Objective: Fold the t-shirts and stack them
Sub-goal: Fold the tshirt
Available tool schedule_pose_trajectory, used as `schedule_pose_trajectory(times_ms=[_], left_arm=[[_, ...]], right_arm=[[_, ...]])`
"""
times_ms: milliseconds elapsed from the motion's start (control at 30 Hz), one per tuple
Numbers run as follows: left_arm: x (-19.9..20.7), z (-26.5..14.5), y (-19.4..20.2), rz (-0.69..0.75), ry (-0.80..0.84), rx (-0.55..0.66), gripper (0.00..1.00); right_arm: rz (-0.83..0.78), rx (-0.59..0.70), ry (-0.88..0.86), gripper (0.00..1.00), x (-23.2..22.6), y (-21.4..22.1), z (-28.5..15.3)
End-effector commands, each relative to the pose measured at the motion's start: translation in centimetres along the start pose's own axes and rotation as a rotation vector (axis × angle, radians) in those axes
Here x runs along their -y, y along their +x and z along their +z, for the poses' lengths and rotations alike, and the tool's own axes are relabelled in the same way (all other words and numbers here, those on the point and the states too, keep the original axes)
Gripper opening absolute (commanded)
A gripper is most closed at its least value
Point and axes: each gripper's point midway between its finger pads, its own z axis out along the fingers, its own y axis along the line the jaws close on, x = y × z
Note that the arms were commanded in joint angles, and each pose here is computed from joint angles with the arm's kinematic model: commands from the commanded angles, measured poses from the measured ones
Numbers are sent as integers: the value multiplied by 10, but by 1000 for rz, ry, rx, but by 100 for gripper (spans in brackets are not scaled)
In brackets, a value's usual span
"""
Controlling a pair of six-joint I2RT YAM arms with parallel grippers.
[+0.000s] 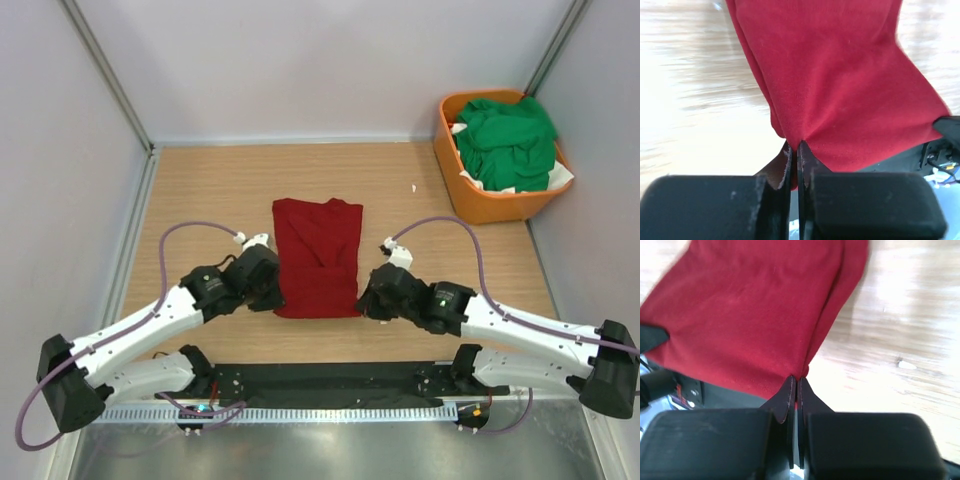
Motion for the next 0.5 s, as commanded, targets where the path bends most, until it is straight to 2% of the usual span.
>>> schedule_pose_trajectory(times_ms=[0,67,133,233,467], left_arm=[[-14,-32,-26,-14,-97,102,4],[-9,-48,-46,6,-108,159,8],[-12,-52,-59,61,-161,182,10],[3,-62,-88,110,-156,238,11],[18,-40,-152,102,-140,238,11]], right_arm=[[3,151,76,1,-7,-44,-22],[-32,239,115,1,-18,-75,-33],[-113,243,228,1,-8,-87,-26],[-129,279,289,1,-8,-120,-25],[-113,298,281,1,-8,-183,-11]])
